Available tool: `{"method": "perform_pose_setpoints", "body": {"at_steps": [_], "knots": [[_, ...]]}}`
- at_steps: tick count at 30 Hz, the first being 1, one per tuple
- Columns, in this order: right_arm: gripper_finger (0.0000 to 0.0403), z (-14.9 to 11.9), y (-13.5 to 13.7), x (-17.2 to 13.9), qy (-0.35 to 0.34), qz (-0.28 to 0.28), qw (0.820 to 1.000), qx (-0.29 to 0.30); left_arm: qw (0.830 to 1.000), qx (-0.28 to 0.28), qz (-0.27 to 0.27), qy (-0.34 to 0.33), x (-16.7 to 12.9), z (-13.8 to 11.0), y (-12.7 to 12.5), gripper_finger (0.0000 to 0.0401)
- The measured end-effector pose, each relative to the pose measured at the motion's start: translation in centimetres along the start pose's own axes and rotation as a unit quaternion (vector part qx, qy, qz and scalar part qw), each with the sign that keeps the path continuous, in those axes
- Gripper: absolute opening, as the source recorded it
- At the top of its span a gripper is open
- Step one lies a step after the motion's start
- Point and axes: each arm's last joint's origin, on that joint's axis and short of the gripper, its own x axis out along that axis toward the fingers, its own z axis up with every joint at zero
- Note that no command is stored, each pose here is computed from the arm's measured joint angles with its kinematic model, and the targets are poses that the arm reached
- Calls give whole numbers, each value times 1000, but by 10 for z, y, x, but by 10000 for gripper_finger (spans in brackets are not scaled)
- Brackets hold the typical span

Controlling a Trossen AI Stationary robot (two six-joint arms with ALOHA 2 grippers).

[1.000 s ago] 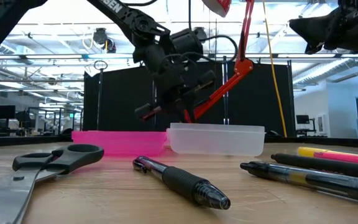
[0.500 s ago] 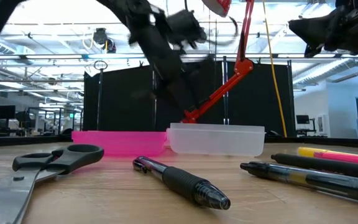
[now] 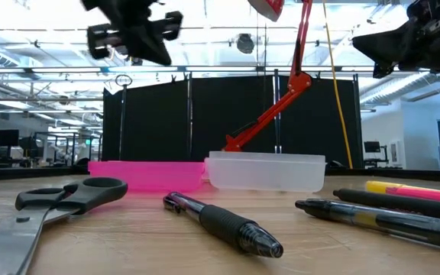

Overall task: Pick & place school supplies into a supply box
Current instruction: Put the yellow pen into the pink supply box

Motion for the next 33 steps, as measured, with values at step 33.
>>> {"method": "perform_pose_setpoints", "body": {"at_steps": [33], "knots": [[0,-2,0,0,10,-2,1000,27,852,-315,306,-286,-5,-79,-125,3]]}}
